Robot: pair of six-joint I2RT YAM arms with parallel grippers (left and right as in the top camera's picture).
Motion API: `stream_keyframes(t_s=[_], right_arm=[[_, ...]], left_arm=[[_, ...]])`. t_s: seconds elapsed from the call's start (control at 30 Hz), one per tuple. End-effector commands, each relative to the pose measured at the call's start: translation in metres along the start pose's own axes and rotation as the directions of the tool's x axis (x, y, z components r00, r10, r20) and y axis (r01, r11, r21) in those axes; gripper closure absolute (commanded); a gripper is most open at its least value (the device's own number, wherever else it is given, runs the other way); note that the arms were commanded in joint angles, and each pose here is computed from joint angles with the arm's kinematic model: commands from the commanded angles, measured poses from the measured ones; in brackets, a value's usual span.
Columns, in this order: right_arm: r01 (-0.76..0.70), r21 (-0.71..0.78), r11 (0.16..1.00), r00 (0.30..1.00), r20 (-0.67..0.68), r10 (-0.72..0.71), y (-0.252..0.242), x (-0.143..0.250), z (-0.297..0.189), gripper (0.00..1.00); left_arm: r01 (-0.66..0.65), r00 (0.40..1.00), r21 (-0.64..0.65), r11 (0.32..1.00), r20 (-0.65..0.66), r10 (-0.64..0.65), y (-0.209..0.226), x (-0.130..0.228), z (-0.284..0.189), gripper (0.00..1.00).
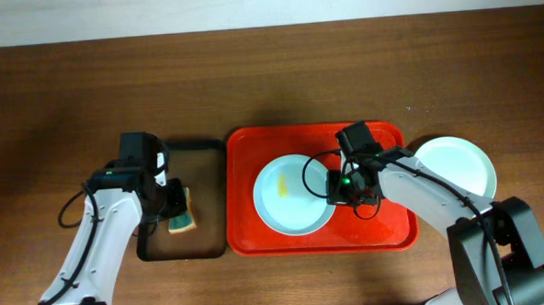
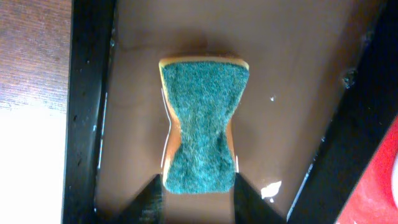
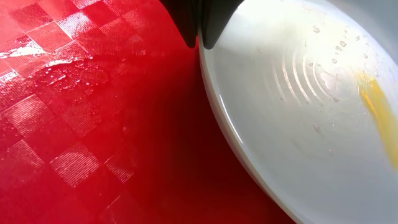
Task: Clean dirty plates on tray and stack at the side
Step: 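Lower the left gripper onto the sponge in the black tray and grasp, then lift the sponge with the left gripper and carry it over the plate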
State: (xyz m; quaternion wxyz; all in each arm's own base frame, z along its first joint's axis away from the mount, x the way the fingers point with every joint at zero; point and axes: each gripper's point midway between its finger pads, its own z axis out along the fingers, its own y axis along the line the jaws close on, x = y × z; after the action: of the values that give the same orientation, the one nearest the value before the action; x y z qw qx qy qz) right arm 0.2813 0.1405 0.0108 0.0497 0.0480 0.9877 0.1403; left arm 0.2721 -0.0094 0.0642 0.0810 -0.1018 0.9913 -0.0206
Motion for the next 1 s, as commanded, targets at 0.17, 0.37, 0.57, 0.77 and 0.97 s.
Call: stream_keyframes(t_s=[0.17, 0.37, 0.57, 0.77, 0.97], right_arm=[[0.011, 0.001, 1.0, 1.0, -0.015, -0.011, -0.001, 0.004, 0.003, 0.96], [0.012, 0.001, 1.0, 1.0, -0.014, -0.012, -0.001, 0.004, 0.003, 0.96], [0.011, 0.001, 1.0, 1.0, -0.015, -0.011, -0.001, 0.004, 0.003, 0.96], [0.012, 0.001, 1.0, 1.0, -0.014, -0.012, -0.001, 0.004, 0.003, 0.96], [0.011, -0.003, 1.0, 1.0, -0.016, -0.011, 0.0, 0.004, 0.003, 0.96]], left_arm=[[-0.067, 0.996, 0.039, 0.997, -0.056, 0.069, -0.009, 0.0, 0.032, 0.75], [-0.066, 0.994, 0.021, 0.998, -0.086, 0.068, -0.006, 0.002, 0.044, 0.75], [-0.069, 0.993, -0.015, 0.998, -0.098, 0.067, 0.0, 0.002, 0.051, 0.77], [-0.069, 0.988, -0.022, 0.997, -0.141, 0.065, 0.002, 0.008, 0.062, 0.94], [-0.105, 0.994, 0.0, 0.994, -0.011, 0.105, -0.009, -0.038, 0.014, 1.0]])
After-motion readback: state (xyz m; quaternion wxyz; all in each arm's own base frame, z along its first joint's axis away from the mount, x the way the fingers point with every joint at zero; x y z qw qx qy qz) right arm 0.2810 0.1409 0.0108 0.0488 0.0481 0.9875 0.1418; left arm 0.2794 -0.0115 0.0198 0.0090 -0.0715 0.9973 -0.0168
